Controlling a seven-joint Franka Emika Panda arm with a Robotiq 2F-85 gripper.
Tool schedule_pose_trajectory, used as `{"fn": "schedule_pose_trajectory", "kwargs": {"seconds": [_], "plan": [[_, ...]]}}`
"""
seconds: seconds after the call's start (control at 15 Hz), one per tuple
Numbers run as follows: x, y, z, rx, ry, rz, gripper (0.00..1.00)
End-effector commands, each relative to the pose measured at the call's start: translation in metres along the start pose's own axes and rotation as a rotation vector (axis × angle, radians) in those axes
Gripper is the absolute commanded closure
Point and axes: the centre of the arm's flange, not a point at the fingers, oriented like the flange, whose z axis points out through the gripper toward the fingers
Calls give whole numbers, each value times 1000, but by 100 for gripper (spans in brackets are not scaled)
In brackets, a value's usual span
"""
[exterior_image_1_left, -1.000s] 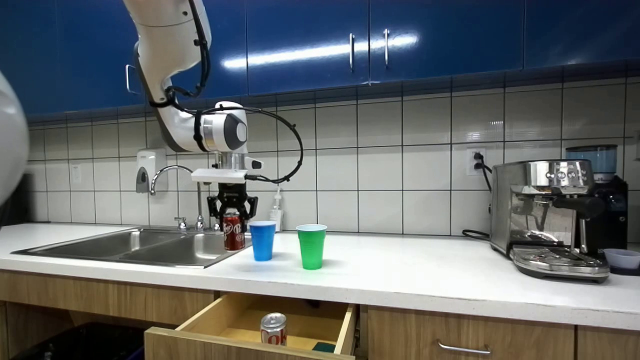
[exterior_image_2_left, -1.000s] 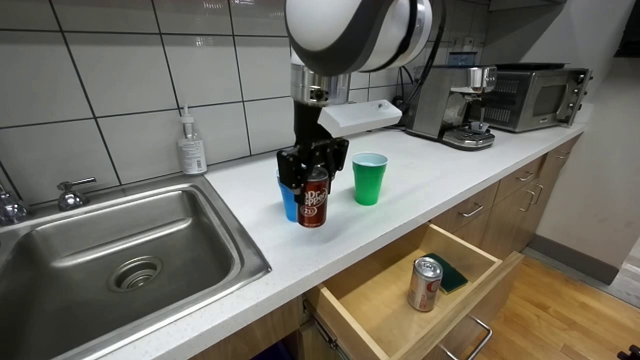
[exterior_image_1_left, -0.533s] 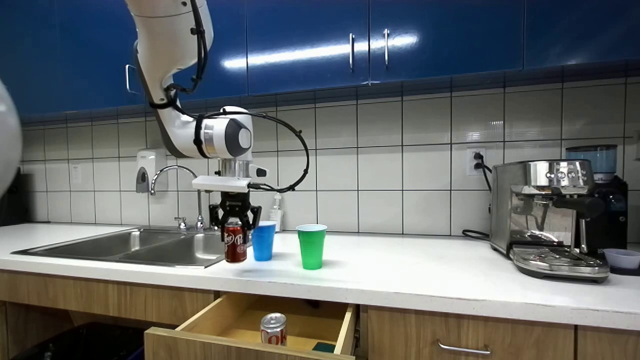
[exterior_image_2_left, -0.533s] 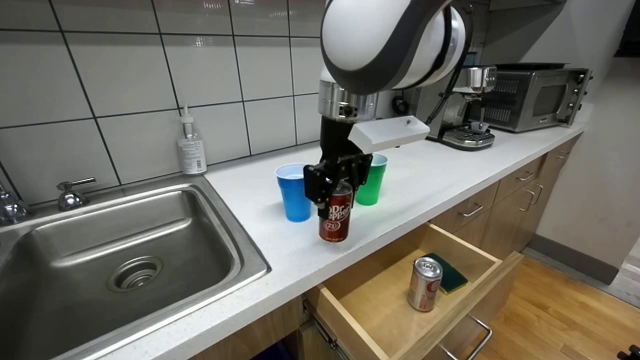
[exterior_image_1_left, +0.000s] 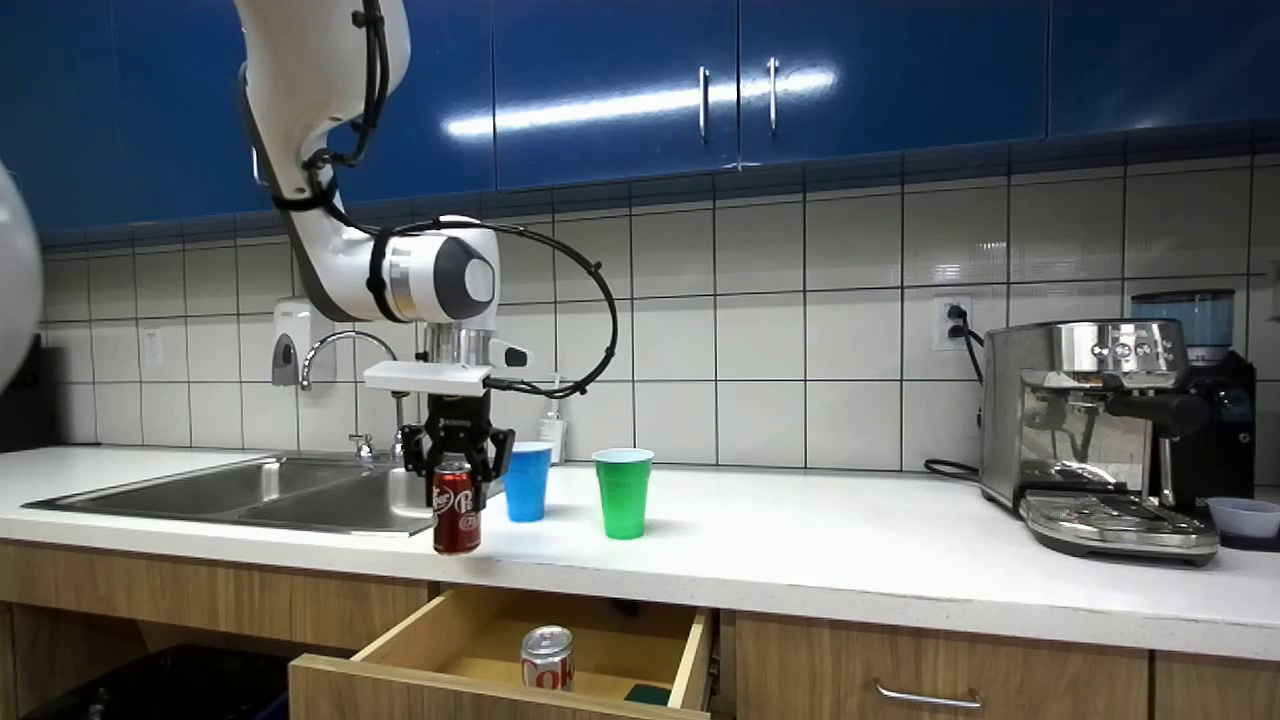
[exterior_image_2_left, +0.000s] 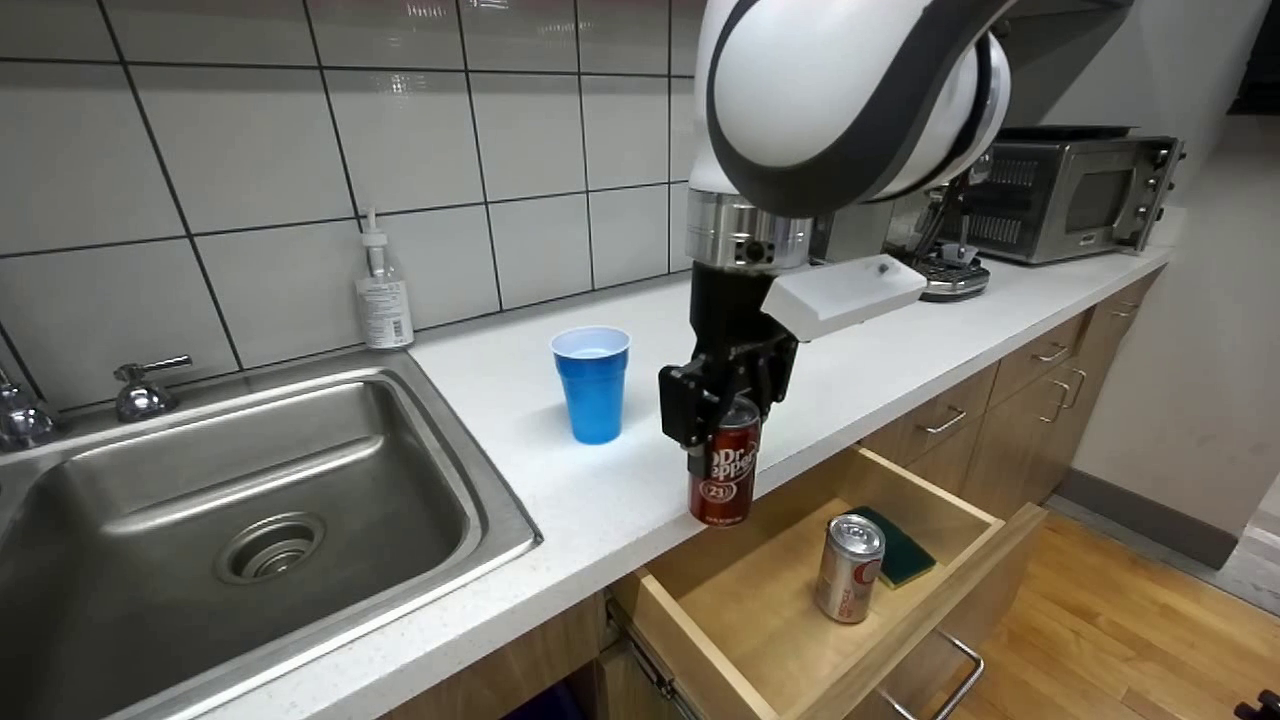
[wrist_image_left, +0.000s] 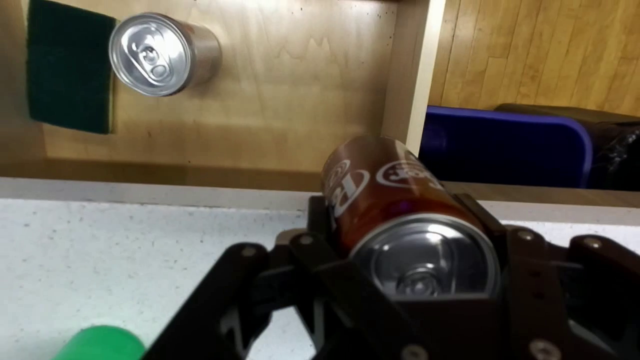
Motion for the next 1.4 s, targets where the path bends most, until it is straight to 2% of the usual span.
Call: {"fn": "schedule_pose_trajectory", "kwargs": {"seconds": [0.0,0.27,0.67,1.33], "plan": [[-32,10,-16,9,10,-2,61],[-47,22,3,-7,-39,22,61],[-49,40,49,-3,-88,64,61],[-43,44,114,-17,-38,76,61]]}}
